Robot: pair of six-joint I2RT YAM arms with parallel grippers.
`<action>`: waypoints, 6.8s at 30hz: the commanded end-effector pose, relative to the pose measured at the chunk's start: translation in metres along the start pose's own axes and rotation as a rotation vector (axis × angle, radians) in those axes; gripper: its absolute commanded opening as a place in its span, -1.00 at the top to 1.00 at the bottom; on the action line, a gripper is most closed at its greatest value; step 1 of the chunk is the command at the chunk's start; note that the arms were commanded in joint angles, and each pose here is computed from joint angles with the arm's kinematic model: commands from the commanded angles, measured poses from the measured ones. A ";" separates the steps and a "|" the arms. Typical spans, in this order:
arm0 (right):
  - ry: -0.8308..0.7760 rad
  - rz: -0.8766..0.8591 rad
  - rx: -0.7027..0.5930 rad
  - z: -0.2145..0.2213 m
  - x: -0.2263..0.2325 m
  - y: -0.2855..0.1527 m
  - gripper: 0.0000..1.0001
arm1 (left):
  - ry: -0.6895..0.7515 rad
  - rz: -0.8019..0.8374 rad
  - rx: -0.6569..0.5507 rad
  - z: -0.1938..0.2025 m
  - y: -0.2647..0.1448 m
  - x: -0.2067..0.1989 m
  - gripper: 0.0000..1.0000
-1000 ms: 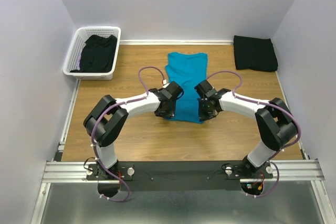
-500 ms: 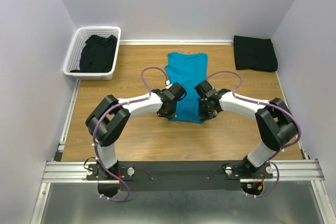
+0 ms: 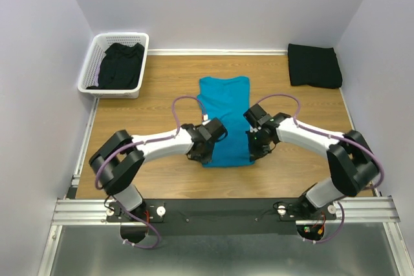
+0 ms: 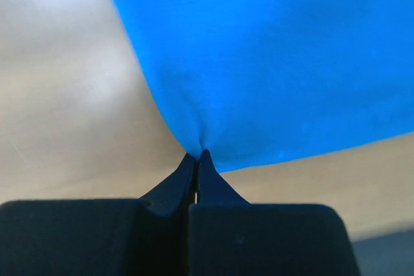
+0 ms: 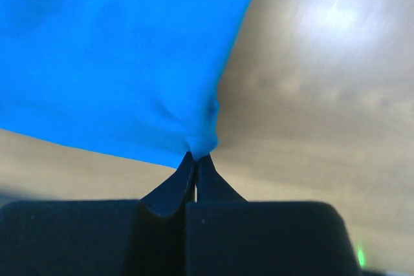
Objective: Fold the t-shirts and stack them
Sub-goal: Fold the tshirt
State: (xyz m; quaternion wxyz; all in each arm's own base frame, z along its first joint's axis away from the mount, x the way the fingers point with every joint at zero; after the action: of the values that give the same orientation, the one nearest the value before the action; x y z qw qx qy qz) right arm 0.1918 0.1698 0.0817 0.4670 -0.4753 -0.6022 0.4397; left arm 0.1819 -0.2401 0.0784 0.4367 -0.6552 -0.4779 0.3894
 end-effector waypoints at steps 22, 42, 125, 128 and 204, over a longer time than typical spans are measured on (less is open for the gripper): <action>-0.218 0.053 0.033 -0.074 0.022 -0.098 0.99 | -0.072 0.177 -0.118 -0.051 -0.106 0.036 1.00; -0.103 -0.004 -0.020 -0.207 -0.017 0.007 0.99 | -0.112 0.101 -0.227 -0.211 0.004 0.090 1.00; -0.195 -0.054 -0.518 -0.300 0.079 0.040 0.41 | -0.305 0.185 -0.469 -0.083 -0.058 0.102 -0.21; -0.124 -0.098 -0.598 -0.330 0.070 0.016 0.38 | -0.291 0.216 -0.488 -0.093 -0.058 0.097 -0.21; 0.228 -0.939 -0.125 -0.107 -0.017 0.083 0.38 | -0.540 0.597 -0.259 -0.072 0.048 0.101 0.09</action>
State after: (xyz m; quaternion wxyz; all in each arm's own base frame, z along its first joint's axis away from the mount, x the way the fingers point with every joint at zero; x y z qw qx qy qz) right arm 0.3235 0.1938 0.0417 0.6388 -0.1726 -0.7467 0.0682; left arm 0.3026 -0.1779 0.0647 0.0507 -0.7303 -0.3632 0.5764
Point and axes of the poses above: each gripper's point midway between its finger pads, its own y axis out along the fingers, its own x axis along the line the jaws close on, z = x × y, the point moved 6 cm from there along -y, back along the fingers
